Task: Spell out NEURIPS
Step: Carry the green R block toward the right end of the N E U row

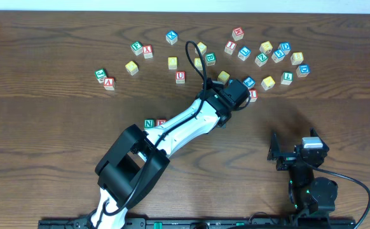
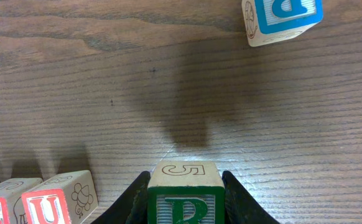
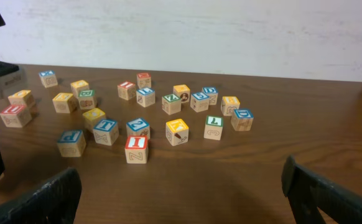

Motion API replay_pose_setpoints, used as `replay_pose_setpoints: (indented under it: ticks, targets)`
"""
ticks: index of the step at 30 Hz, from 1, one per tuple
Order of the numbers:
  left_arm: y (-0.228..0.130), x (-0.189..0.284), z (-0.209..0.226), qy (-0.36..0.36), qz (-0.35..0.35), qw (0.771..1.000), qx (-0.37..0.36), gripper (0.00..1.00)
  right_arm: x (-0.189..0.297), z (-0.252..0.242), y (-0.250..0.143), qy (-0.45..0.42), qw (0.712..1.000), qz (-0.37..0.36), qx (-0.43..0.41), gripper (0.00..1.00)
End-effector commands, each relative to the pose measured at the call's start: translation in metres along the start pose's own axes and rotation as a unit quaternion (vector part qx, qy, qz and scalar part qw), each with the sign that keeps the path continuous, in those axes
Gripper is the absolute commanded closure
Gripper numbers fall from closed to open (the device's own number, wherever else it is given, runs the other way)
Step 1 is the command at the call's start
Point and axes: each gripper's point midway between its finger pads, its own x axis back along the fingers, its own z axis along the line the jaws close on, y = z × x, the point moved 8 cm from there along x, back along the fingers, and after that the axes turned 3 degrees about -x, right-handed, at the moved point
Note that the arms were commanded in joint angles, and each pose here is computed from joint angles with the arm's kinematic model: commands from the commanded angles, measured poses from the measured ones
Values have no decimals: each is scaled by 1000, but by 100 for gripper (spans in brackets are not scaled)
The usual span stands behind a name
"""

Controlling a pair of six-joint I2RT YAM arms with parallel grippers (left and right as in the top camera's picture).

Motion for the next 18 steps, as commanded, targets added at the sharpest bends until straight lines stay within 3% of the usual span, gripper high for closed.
replay_pose_setpoints:
  ticks: [1,18]
  targets:
    - [-4,-7,9,21,4,1000,9,92,0,-1,-1,-2,1000,1,-9,1]
    - [-11,-24,19,22,11,999,21,92,0,-1,-1,-2,1000,1,-9,1]
